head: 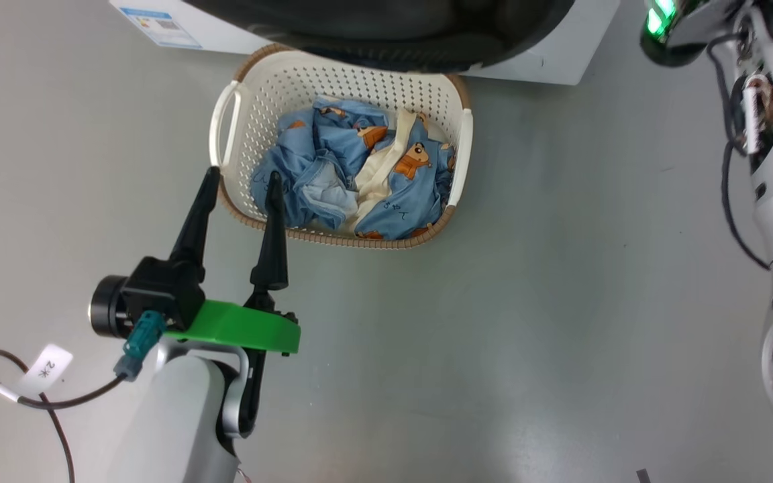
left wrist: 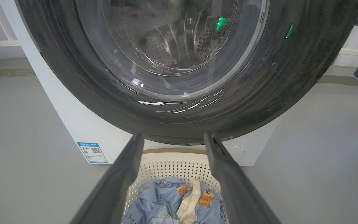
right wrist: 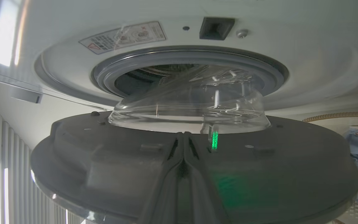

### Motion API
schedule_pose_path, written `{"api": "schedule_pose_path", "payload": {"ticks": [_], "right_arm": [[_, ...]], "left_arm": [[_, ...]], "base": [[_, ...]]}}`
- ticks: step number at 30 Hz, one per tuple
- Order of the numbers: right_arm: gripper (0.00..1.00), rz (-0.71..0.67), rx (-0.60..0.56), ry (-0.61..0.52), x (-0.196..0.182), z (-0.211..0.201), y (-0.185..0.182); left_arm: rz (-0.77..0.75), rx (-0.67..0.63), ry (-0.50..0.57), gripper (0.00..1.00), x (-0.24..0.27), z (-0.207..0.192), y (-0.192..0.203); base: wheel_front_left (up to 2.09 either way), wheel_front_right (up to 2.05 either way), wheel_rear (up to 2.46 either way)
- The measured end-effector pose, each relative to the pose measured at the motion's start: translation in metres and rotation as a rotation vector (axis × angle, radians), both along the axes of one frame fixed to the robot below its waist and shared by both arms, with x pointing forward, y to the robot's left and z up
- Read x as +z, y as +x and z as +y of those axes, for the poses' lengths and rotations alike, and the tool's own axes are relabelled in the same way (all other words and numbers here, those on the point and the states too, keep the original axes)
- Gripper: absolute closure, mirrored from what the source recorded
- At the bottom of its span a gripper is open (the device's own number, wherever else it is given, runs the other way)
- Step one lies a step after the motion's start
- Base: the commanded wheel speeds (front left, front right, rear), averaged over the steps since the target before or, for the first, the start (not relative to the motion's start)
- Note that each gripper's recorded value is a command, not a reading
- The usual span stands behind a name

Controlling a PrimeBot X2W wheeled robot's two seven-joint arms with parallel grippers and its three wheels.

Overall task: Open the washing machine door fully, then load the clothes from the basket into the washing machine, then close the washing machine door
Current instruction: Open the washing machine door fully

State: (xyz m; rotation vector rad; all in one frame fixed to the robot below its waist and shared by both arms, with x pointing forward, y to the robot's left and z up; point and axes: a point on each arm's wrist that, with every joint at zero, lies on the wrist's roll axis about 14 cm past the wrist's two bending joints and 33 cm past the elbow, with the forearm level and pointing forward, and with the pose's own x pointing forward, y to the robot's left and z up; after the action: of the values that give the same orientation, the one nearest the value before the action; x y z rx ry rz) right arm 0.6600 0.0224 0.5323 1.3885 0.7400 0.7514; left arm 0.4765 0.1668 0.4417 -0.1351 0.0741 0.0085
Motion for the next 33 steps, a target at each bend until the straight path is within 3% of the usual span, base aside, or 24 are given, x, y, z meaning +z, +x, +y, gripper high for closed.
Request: {"api": "schedule_pose_path", "payload": {"ticks": [33], "right_arm": [[1.0,-0.089,0.345,-0.061,0.005,0.058,-0.166]], "left_arm": [[-0.055,-0.045,-0.007,0.0,0.037,-0.016,-0.044]], "base": [[0.0,0.0,0.0]]}}
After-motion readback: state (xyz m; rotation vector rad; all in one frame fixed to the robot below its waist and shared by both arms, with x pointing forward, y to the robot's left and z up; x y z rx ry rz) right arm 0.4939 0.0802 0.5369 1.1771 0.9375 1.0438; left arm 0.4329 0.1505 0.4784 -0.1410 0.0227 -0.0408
